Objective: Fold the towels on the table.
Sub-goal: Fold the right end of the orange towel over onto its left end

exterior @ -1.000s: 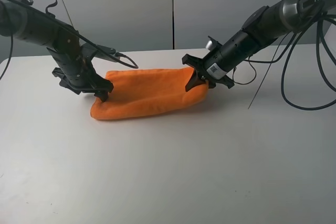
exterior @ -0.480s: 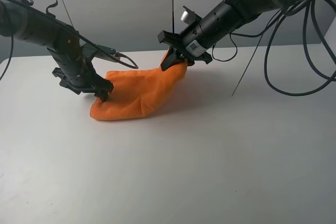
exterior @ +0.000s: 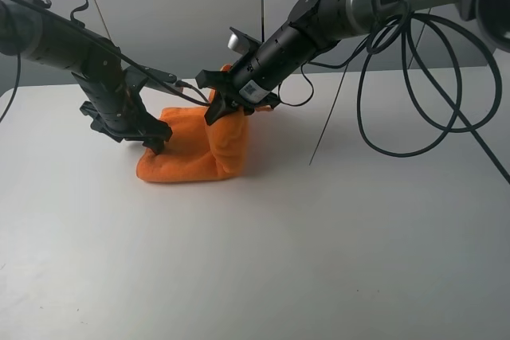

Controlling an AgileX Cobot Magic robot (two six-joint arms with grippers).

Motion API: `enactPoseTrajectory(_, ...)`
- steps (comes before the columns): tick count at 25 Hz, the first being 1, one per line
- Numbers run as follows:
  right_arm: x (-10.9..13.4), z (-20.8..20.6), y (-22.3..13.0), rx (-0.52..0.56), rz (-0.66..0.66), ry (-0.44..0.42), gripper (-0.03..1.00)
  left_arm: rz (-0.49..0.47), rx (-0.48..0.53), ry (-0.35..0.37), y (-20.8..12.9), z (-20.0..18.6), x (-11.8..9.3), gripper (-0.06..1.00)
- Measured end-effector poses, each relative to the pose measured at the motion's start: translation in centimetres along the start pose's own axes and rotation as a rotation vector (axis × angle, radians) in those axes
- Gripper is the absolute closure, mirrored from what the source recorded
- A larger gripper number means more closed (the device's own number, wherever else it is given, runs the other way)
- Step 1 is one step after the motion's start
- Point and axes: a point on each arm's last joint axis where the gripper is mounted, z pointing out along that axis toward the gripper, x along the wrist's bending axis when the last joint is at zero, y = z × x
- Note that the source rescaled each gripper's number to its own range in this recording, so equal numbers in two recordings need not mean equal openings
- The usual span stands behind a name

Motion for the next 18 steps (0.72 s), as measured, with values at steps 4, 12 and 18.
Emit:
enactPoseTrajectory(4,0.1,0.7,0.6,-0.036,0.072,0.07,0.89,0.003,0.0,0.001,0.0,0.0,0.0,-0.06)
enactPoseTrajectory(12,0.7,1.3,1.1,-0.107,0.118,0.159,0.89,-0.003,0.0,0.001,0.0,0.0,0.1,-0.06)
enactPoseTrajectory(18,1.5,2.2,1.2,-0.148,0.089,0.138,0.89,-0.016,0.001,0.005,0.0,0.1,0.4,-0.06)
